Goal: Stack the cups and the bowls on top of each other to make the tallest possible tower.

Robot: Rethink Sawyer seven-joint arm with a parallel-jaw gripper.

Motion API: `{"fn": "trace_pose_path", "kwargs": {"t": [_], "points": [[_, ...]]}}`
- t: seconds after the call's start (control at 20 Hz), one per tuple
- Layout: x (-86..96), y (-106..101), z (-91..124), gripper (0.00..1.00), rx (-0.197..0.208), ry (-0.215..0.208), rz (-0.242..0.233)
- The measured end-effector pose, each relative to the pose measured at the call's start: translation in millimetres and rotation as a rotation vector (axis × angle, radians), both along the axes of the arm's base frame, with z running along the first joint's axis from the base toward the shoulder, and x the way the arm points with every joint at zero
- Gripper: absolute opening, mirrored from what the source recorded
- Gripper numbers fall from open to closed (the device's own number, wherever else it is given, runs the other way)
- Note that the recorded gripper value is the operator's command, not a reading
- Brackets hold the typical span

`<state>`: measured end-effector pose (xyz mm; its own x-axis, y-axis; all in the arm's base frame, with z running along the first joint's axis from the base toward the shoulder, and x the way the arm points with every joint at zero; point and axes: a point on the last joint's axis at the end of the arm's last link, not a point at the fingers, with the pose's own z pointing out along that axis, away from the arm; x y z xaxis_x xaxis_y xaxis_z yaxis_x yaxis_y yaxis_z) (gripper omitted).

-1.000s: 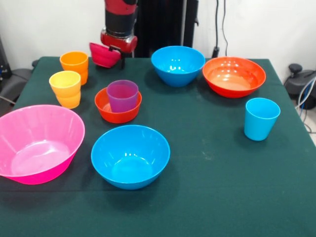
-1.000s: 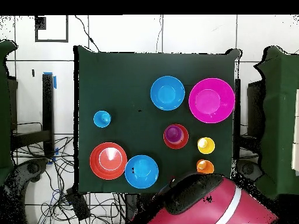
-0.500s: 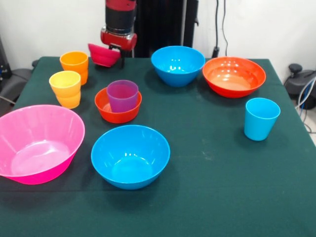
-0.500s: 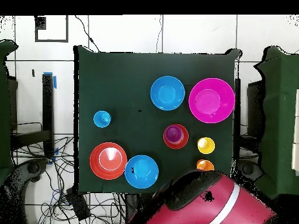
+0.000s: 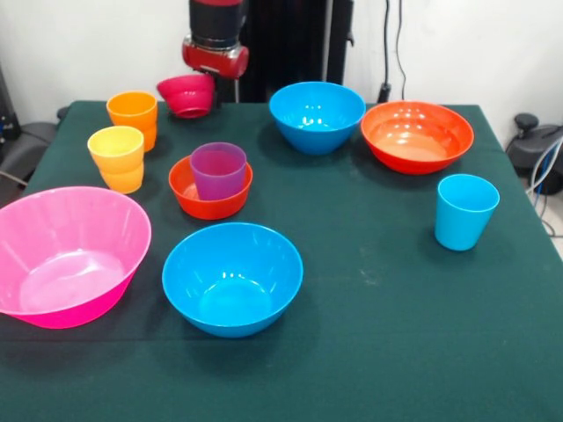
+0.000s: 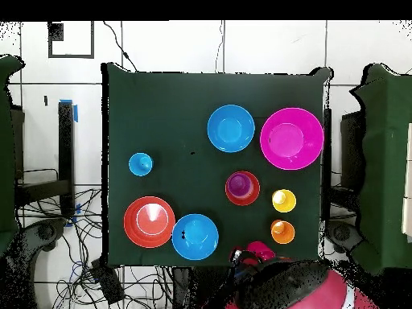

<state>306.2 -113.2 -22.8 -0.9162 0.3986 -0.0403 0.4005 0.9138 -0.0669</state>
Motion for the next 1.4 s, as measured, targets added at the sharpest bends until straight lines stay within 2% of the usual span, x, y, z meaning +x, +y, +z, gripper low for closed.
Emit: {"fn": "trace_pose_path", "kwargs": {"t": [0.25, 0.3, 0.4, 0.45, 0.7, 0.8, 0.85, 1.1, 1.4], "points": [[21.1, 18.0, 19.2, 0.0, 0.033, 0.047, -0.051], [34.0, 25.8, 28.3, 0.0, 0.046, 0.059, -0.072], [41.6, 29.8, 33.3, 0.0, 0.051, 0.064, -0.082], [60.3, 38.2, 43.4, 0.0, 0.057, 0.06, -0.093], [98.1, 61.0, 65.3, 0.0, 0.07, 0.032, -0.102], [118.2, 77.3, 78.8, 0.0, 0.083, 0.035, -0.113], [122.3, 81.1, 81.7, 0.0, 0.084, 0.04, -0.117], [158.8, 120.0, 102.1, 0.0, 0.082, 0.093, -0.092], [197.4, 155.3, 123.8, 0.0, 0.066, 0.133, -0.017]]}}
